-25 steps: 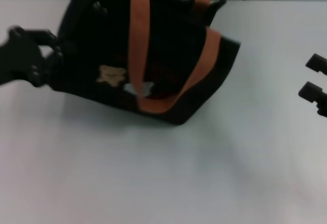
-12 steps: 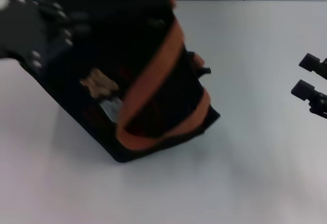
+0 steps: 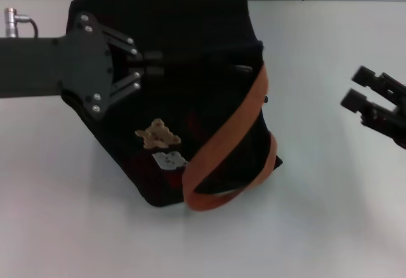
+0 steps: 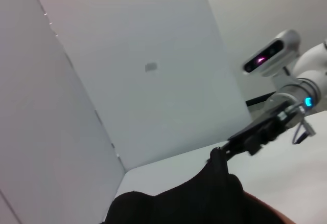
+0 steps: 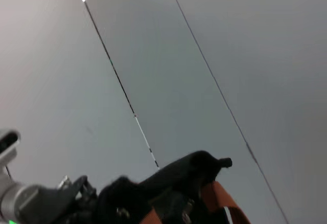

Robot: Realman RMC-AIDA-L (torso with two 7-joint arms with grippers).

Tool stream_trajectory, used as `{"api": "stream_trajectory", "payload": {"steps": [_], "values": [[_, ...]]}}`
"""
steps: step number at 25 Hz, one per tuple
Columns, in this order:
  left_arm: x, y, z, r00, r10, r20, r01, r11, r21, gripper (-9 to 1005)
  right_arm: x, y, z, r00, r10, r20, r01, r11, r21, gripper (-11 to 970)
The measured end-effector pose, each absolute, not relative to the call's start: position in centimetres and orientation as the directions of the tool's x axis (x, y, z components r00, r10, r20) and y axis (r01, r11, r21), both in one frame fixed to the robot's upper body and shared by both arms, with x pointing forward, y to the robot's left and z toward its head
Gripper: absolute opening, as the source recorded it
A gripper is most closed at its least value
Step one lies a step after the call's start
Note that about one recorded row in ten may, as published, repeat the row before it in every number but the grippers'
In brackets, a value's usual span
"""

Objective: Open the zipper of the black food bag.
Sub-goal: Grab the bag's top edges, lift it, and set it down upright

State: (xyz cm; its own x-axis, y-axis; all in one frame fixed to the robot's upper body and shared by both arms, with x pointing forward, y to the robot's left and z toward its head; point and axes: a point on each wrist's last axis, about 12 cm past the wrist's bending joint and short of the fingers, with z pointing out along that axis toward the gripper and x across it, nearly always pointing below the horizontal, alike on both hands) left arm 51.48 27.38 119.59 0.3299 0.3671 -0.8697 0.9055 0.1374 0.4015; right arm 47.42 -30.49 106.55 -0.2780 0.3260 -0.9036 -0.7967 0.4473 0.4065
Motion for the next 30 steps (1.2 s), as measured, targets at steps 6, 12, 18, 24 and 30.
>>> {"api": "stream_trajectory", "payload": {"steps": [6, 12, 18, 24, 30], "values": [[51.4, 26.2, 118.9, 0.345, 0.36, -0.867, 0.914, 0.083, 0.398, 85, 49.7, -28.6, 106.7, -0.397, 0.376, -0.837, -0.745, 0.4, 0.534, 758], [51.4, 25.8, 118.7, 0.346, 0.347, -0.872, 0.917, 0.073, 0.393, 84, 52.6, -24.8, 106.0, -0.436, 0.331, -0.837, -0.728, 0.418, 0.544, 755], [51.4, 25.7, 118.6, 0.353, 0.333, -0.874, 0.915, 0.073, 0.397, 84, 53.1, -20.2, 104.5, -0.465, 0.226, -0.856, -0.747, 0.418, 0.517, 751], [51.4, 25.9, 118.3, 0.353, 0.325, -0.877, 0.913, 0.087, 0.4, 84, 52.3, -22.0, 103.9, -0.448, 0.264, -0.854, -0.717, 0.465, 0.52, 748], [51.5, 26.0, 118.0, 0.344, 0.32, -0.883, 0.915, 0.096, 0.392, 83, 51.2, -24.4, 103.9, -0.416, 0.332, -0.846, -0.688, 0.494, 0.532, 744]]}}
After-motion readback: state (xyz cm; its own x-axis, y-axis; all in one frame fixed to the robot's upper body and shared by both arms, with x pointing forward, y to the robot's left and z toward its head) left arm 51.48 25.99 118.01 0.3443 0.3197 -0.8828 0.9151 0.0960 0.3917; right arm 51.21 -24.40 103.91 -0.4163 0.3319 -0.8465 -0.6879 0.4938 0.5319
